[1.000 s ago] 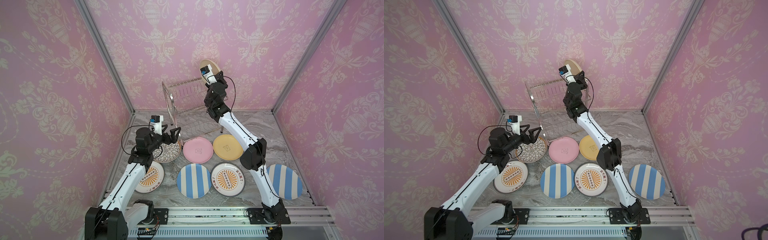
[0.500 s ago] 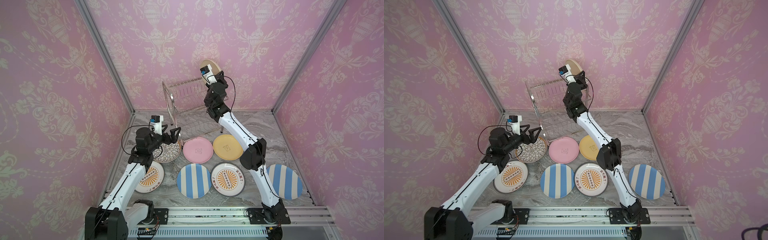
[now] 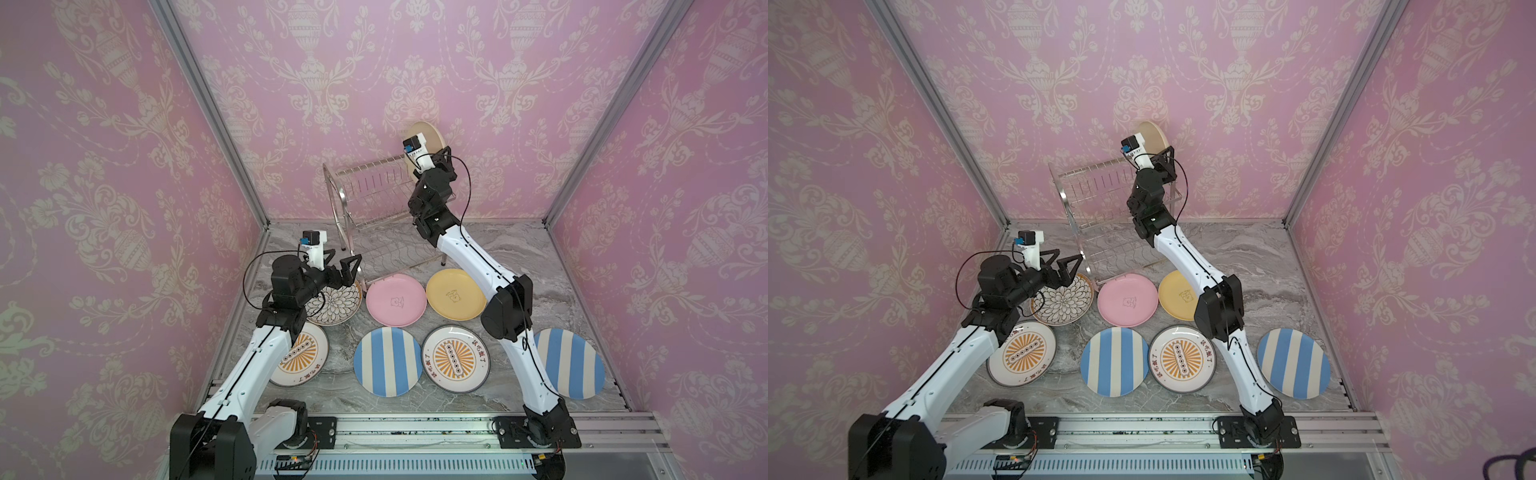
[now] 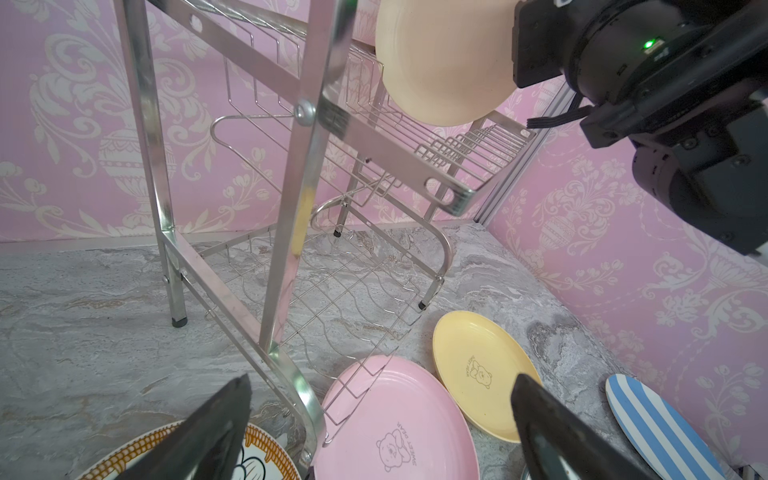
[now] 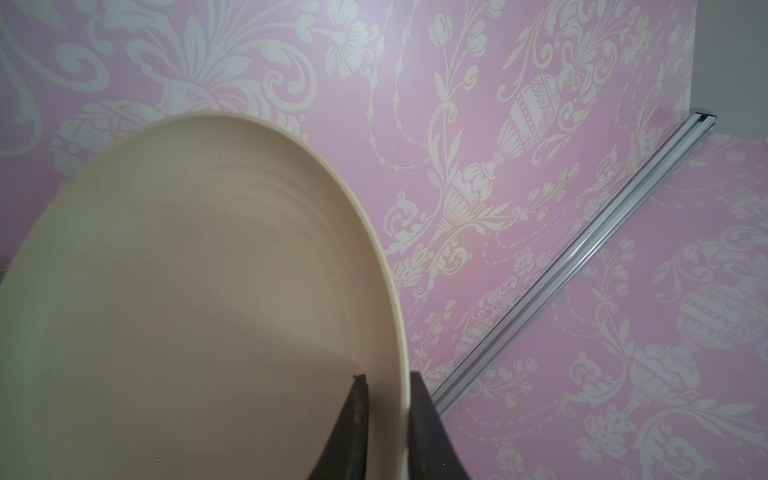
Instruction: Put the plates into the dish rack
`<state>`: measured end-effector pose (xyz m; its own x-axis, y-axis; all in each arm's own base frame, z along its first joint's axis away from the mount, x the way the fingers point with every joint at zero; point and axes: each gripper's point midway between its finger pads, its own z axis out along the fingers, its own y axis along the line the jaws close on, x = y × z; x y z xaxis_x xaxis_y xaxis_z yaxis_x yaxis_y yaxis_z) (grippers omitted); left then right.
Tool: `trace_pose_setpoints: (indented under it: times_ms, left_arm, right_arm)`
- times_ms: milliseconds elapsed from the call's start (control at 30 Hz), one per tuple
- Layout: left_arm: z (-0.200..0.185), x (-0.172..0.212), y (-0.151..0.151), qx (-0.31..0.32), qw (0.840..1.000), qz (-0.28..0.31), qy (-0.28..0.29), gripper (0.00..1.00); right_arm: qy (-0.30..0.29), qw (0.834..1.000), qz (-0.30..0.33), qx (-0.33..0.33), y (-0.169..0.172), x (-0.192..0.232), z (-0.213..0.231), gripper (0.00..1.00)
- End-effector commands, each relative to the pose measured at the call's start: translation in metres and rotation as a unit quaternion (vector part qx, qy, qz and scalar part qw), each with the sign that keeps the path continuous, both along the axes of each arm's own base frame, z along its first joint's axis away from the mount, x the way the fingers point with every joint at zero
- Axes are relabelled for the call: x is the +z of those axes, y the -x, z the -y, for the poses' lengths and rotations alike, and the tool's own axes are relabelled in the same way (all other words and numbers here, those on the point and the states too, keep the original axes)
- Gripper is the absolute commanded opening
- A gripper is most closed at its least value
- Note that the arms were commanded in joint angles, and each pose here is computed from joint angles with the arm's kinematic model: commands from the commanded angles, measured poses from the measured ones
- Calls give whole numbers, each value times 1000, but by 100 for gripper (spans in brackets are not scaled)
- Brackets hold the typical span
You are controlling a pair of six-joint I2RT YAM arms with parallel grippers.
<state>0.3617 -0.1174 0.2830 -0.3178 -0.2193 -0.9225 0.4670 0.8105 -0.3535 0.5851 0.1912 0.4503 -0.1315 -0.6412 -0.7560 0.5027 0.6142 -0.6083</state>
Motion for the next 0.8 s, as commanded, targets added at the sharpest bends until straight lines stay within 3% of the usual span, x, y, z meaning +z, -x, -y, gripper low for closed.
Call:
trace_pose_setpoints:
  times_ms: [0, 167, 267, 567, 767]
  left_arm:
    - [2, -4, 4, -6, 1000, 0, -9, 99]
    - [2, -5, 4, -6, 1000, -1, -9, 99]
    - [2, -5, 4, -7, 1000, -2, -9, 99]
    - [2, -5, 4, -5, 1000, -2, -9, 99]
    - [1, -3, 5, -4, 1000, 0, -10, 99]
  right_arm:
    - [-16, 1000, 14, -16, 11, 19, 19, 22]
    - [-13, 1000, 16, -16, 14, 23, 19, 24]
    - [-12, 1000, 19, -17, 16, 28, 20, 40]
    - [-17, 1000, 16, -15, 24, 33, 25, 57]
    - [-24, 1000, 14, -12, 29, 37, 26, 80]
